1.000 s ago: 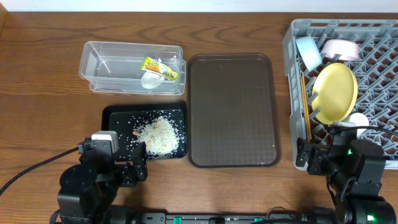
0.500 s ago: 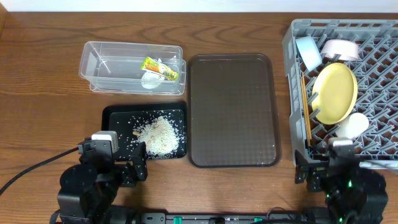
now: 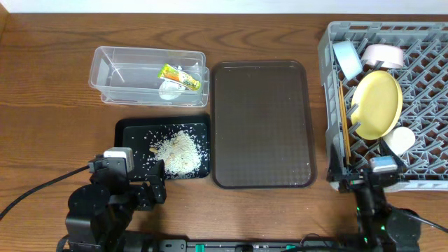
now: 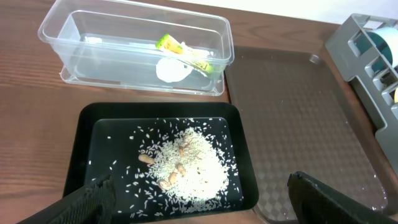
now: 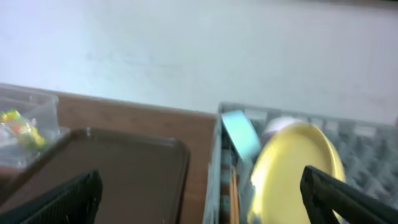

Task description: Sort waste into correct bins and load items into the dishwasher rack

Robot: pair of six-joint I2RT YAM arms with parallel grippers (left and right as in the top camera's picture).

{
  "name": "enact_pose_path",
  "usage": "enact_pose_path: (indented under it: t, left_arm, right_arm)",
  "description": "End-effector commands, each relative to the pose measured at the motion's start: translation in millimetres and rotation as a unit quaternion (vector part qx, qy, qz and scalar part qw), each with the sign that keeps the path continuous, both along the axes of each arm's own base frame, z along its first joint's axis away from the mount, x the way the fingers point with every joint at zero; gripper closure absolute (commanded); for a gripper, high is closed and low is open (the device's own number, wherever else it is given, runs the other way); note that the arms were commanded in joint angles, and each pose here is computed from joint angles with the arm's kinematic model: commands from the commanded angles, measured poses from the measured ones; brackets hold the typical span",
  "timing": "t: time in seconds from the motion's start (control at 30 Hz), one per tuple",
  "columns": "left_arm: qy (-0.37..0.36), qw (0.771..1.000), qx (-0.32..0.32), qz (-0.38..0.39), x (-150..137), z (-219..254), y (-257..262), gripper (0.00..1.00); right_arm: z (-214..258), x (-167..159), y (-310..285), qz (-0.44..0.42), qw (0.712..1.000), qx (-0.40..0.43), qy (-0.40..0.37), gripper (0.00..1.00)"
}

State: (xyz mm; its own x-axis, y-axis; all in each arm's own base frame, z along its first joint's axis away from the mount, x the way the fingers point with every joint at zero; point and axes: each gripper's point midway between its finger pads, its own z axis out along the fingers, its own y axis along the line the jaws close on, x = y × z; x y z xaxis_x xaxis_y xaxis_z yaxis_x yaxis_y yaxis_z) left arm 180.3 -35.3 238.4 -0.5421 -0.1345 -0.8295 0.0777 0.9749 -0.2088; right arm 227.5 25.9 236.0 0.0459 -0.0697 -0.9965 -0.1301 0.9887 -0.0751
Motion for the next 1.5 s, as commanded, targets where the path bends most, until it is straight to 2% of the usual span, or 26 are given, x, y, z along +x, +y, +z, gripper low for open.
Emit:
enact_pose_path:
  t: [0.0,0.13,0.33,1.3,1.47]
  left_arm:
    - [0.001,1.000,-0.002,0.010,0.6,-1.1,2.6,0.10]
    - [0.001,1.000,-0.002,0.010,0.6,-1.1,2.7,0.10]
    - [0.001,1.000,-0.002,0.010,0.6,-1.1,2.7,0.10]
    - [0.001,1.000,-0.002,0.010,0.6,-1.1,2.7,0.10]
    - [0.008,0.999,0.026,0.035,-0.2,-12.3,15.5,0.10]
  right_arm:
    - [-4.4,5.5,6.5,0.014,0.999,-0.001,-0.032,0.01]
    - [-18.5,13.1,5.1,0.010,0.998,0.029,-0.056,0.01]
    - [-79.4,16.9,3.1,0.000,0.997,0.052,0.063,0.01]
    - [-79.1,17.2,2.4,-0.002,0.997,0.052,0.062,0.01]
    - [-79.1,17.2,2.4,-0.002,0.997,0.052,0.062,0.01]
